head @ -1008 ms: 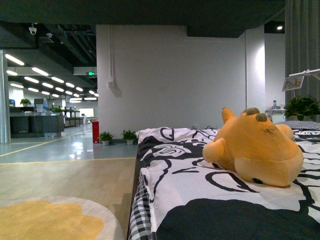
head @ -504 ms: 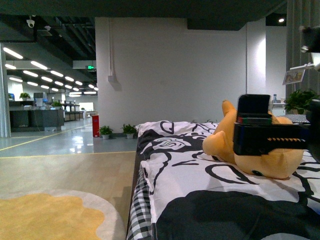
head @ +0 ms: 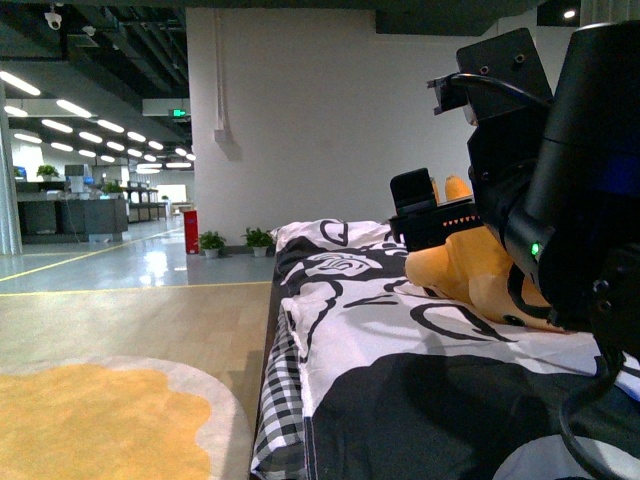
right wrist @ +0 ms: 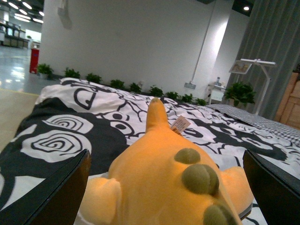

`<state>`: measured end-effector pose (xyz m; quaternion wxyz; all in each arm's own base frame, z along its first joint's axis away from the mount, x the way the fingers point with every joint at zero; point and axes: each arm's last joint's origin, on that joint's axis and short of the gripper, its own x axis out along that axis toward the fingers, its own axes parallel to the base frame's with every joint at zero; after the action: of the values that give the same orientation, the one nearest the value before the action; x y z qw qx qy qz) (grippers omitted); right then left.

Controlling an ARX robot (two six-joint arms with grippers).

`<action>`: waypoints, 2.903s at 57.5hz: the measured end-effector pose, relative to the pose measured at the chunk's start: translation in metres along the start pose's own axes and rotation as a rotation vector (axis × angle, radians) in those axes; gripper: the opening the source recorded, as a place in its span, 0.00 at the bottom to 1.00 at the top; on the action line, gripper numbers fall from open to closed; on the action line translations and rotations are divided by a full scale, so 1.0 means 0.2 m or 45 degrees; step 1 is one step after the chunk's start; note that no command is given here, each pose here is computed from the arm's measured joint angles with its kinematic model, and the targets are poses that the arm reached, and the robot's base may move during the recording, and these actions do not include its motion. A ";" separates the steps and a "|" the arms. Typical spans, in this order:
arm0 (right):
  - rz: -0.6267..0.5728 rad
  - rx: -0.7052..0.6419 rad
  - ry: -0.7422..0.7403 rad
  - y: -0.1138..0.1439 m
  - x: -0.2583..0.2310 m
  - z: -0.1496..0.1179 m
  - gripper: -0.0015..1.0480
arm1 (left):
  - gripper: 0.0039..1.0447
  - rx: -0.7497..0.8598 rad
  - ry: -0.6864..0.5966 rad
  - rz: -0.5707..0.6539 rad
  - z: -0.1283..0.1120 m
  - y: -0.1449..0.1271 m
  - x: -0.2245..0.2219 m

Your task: Put away toys

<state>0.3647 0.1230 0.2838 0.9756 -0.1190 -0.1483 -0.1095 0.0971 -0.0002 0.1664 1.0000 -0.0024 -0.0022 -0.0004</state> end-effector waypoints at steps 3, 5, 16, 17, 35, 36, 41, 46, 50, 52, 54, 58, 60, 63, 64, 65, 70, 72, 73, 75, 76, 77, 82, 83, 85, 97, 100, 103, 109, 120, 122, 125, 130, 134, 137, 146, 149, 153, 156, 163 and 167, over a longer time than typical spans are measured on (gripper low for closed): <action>-0.024 -0.031 0.017 0.00 0.03 0.00 0.94 | 0.94 0.000 0.000 0.000 0.00 0.00 0.00; -0.040 -0.056 0.036 -0.01 0.05 0.00 0.94 | 0.94 0.000 0.000 0.000 0.00 0.00 0.00; -0.069 -0.184 0.176 -0.03 0.09 -0.08 0.94 | 0.94 0.000 0.000 0.000 0.00 0.00 0.00; -0.068 -0.199 0.201 -0.04 0.09 -0.09 0.94 | 0.94 0.000 0.000 0.000 0.00 0.00 0.00; -0.011 -0.266 0.434 -0.04 0.11 -0.17 0.88 | 0.94 0.000 0.000 0.000 0.00 0.00 0.00; -0.006 -0.267 0.438 -0.04 0.11 -0.17 0.85 | 0.94 0.000 0.000 0.000 0.00 0.00 0.00; 0.013 -0.259 0.451 -0.04 0.12 -0.16 0.72 | 0.94 0.000 0.000 0.000 0.00 0.00 0.00; 0.035 -0.252 0.468 -0.04 0.12 -0.16 0.60 | 0.94 0.000 0.000 0.000 0.00 0.00 0.00; 0.055 -0.237 0.478 -0.04 0.12 -0.15 0.50 | 0.94 0.000 0.000 0.000 0.00 0.00 0.00; 0.064 -0.232 0.480 -0.04 0.12 -0.15 0.45 | 0.94 0.000 0.000 0.000 0.00 0.00 0.00; 0.077 -0.224 0.486 -0.04 0.13 -0.15 0.40 | 0.94 0.000 0.000 0.000 0.00 0.00 0.00; 0.091 -0.206 0.493 -0.05 0.13 -0.14 0.31 | 0.94 0.000 0.000 -0.001 0.00 0.00 0.00; 0.100 -0.196 0.496 -0.05 0.13 -0.14 0.28 | 0.94 0.000 0.000 0.000 0.00 0.00 0.00; 0.119 -0.173 0.501 -0.06 0.14 -0.14 0.22 | 0.94 0.000 0.000 0.000 0.00 0.00 0.00; 0.131 -0.153 0.503 -0.08 0.14 -0.13 0.19 | 0.94 0.000 0.000 0.000 0.00 0.00 0.00; 0.141 -0.131 0.505 -0.08 0.15 -0.13 0.17 | 0.94 0.000 0.000 0.000 0.00 0.00 0.00; 0.203 -0.012 0.492 -0.14 0.16 -0.09 0.11 | 0.94 0.000 0.000 0.000 0.00 0.00 0.00; 0.238 0.036 0.482 -0.17 0.16 -0.07 0.11 | 0.94 0.000 0.000 0.000 0.00 0.00 0.00; 0.255 0.072 0.477 -0.18 0.16 -0.06 0.11 | 0.94 0.000 0.000 0.000 0.00 0.00 0.00; 0.284 0.119 0.467 -0.21 0.15 -0.04 0.11 | 0.94 0.000 0.000 0.000 0.00 0.00 0.00; 0.305 0.151 0.460 -0.24 0.14 -0.02 0.10 | 0.94 0.000 0.000 0.000 0.00 0.00 0.00; 0.329 0.184 0.452 -0.26 0.13 -0.01 0.10 | 0.94 0.000 0.000 0.000 0.00 0.00 0.00; 0.431 0.310 0.418 -0.35 0.07 0.06 0.10 | 0.94 0.000 0.000 -0.001 0.00 0.00 0.00; 0.445 0.326 0.413 -0.36 0.06 0.07 0.10 | 0.94 0.000 0.000 0.000 0.00 0.00 0.00; 0.493 0.387 0.389 -0.42 0.03 0.11 0.10 | 0.94 0.000 0.000 0.000 0.00 0.00 0.00; 0.589 0.609 0.271 -0.73 -0.18 0.27 0.10 | 0.94 0.000 0.000 0.000 0.00 0.00 0.00; 0.581 0.636 0.254 -0.80 -0.23 0.29 0.10 | 0.94 0.000 0.000 0.000 0.00 0.00 0.00; 0.574 0.664 0.245 -0.86 -0.28 0.29 0.10 | 0.94 0.000 0.000 0.000 0.00 0.00 0.00; 0.589 0.720 0.239 -0.93 -0.39 0.29 0.10 | 0.94 0.000 0.000 0.000 0.00 0.00 0.00; 0.597 0.799 0.256 -1.00 -0.57 0.31 0.10 | 0.94 0.000 0.000 0.000 0.00 0.00 0.00; 0.591 0.805 0.252 -1.01 -0.59 0.32 0.10 | 0.94 0.000 0.000 0.000 0.00 0.00 0.00; 0.589 0.806 0.242 -1.01 -0.60 0.33 0.10 | 0.94 0.000 0.000 0.000 0.00 0.00 0.00; 0.589 0.812 0.246 -1.01 -0.60 0.33 0.10 | 0.94 0.000 0.000 -0.001 0.00 0.00 0.00; 0.576 0.813 0.251 -1.01 -0.60 0.33 0.10 | 0.94 0.000 0.000 0.000 0.00 0.00 0.00; 0.371 0.656 0.358 -0.99 -0.64 0.29 0.10 | 0.94 0.000 0.000 0.000 0.00 0.00 0.00; 0.240 0.393 0.412 -0.94 -0.78 0.11 0.10 | 0.94 0.000 0.000 0.000 0.00 0.00 0.00; 0.253 0.364 0.414 -0.92 -0.82 0.06 0.10 | 0.94 0.000 0.000 -0.002 0.00 0.00 0.00; 0.273 0.341 0.410 -0.89 -0.87 0.00 0.10 | 0.94 0.000 0.000 -0.001 0.00 0.00 0.00; 0.275 0.334 0.402 -0.88 -0.90 -0.03 0.10 | 0.94 0.000 0.000 -0.001 0.00 0.00 0.00; 0.243 0.316 0.401 -0.84 -0.97 -0.08 0.10 | 0.94 0.000 0.000 -0.001 0.00 0.00 0.00; 0.272 0.310 0.396 -0.81 -1.01 -0.11 0.10 | 0.94 0.000 0.000 -0.002 0.00 0.00 0.00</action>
<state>0.1428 -0.0016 0.2316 1.0000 0.0030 0.0052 -0.0040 0.0971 -0.0003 0.1664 1.0000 -0.0024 -0.0022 -0.0011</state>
